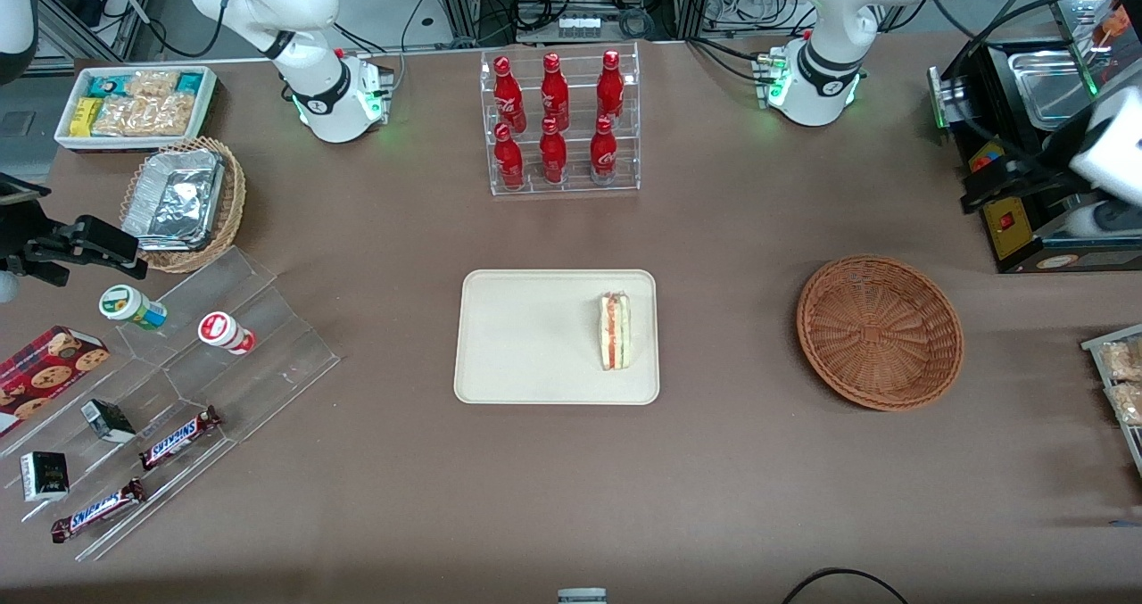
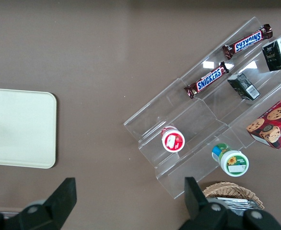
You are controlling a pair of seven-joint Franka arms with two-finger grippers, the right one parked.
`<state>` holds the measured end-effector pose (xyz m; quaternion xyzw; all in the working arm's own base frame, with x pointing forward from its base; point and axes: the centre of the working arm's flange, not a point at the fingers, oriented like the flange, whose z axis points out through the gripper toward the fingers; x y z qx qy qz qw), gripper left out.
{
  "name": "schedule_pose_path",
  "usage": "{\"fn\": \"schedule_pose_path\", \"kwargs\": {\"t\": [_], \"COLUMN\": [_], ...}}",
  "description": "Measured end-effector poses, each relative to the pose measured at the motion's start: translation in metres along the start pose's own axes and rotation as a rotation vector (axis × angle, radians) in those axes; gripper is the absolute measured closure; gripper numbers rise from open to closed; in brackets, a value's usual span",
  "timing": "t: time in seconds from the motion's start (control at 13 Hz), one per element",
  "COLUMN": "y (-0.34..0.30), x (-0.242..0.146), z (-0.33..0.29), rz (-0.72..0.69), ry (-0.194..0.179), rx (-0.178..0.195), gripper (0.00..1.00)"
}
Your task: Place sandwich from basket to tray
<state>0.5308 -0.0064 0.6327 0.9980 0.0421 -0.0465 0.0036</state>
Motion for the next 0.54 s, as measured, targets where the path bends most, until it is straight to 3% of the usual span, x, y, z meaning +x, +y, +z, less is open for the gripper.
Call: {"fn": "schedule_pose_path", "kwargs": {"t": [0.31, 0.54], "y": [-0.021, -0.017], "x": [-0.034, -0.036], "z": [-0.01, -0.003], "rz": [-0.005, 0.01], "ry": [0.011, -0.005], "rx": [-0.032, -0.031], "gripper": [0.0, 0.0]}}
